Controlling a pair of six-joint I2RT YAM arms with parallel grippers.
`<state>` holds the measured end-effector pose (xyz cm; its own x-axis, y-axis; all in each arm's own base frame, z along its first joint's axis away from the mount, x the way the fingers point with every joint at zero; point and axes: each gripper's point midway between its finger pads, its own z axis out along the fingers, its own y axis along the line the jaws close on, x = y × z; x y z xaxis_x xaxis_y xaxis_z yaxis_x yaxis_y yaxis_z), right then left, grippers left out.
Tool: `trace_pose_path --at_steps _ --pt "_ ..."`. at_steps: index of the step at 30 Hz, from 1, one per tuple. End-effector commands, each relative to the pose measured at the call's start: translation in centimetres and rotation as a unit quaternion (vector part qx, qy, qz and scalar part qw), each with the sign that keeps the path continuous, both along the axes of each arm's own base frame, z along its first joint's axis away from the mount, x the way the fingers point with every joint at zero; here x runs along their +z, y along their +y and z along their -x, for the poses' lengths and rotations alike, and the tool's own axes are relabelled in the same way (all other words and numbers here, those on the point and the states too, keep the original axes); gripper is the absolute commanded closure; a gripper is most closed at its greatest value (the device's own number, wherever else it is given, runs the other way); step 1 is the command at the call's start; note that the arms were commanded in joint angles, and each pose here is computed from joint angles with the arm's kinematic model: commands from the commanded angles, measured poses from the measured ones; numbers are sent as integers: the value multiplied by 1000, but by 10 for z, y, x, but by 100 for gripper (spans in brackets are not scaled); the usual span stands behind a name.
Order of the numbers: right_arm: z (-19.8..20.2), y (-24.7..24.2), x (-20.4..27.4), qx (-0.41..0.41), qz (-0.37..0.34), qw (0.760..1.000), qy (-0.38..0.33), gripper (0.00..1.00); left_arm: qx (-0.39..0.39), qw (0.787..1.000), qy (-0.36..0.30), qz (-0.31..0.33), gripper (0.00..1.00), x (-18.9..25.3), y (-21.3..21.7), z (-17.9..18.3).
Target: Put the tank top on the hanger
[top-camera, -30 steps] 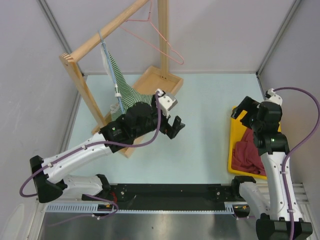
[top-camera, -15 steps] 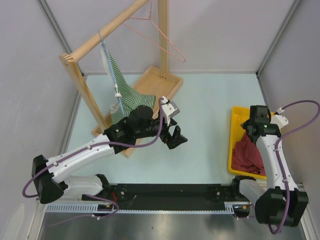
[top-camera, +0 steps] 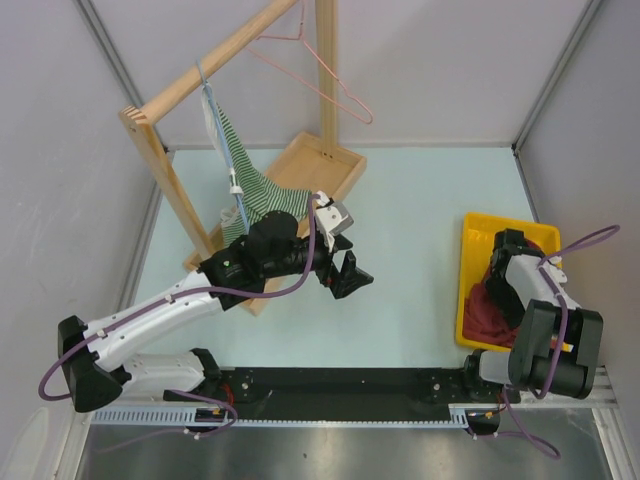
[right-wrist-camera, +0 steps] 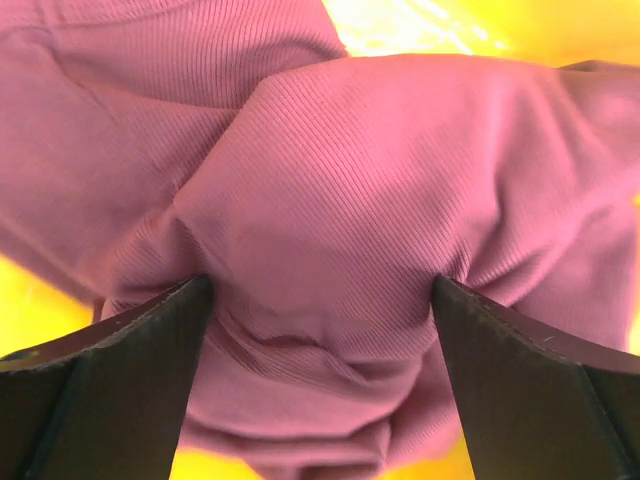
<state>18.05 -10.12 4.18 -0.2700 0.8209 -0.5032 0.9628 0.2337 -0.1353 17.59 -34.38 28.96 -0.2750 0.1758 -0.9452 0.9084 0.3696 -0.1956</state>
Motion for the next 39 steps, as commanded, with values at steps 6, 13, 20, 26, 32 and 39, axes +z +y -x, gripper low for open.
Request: trace_pose_path --at_steps 6,13,20,26,32,39 --pt "-24 13 -33 23 -49 998 -36 97 5 999 -23 27 0 23 1 -2" --pt "-50 5 46 67 -2 985 -158 100 5 999 -24 24 1 21 1 -2" --pt "-65 4 183 147 74 933 -321 100 10 999 -27 23 1 22 1 -5" --pt "-98 52 285 303 58 839 -449 100 25 999 -35 18 1 24 5 -9" --pt "-96 118 366 400 16 727 -559 100 49 997 -57 18 1 30 16 -15" --pt "-95 179 346 477 -50 700 -529 100 100 991 -87 -4 1 30 32 -31"
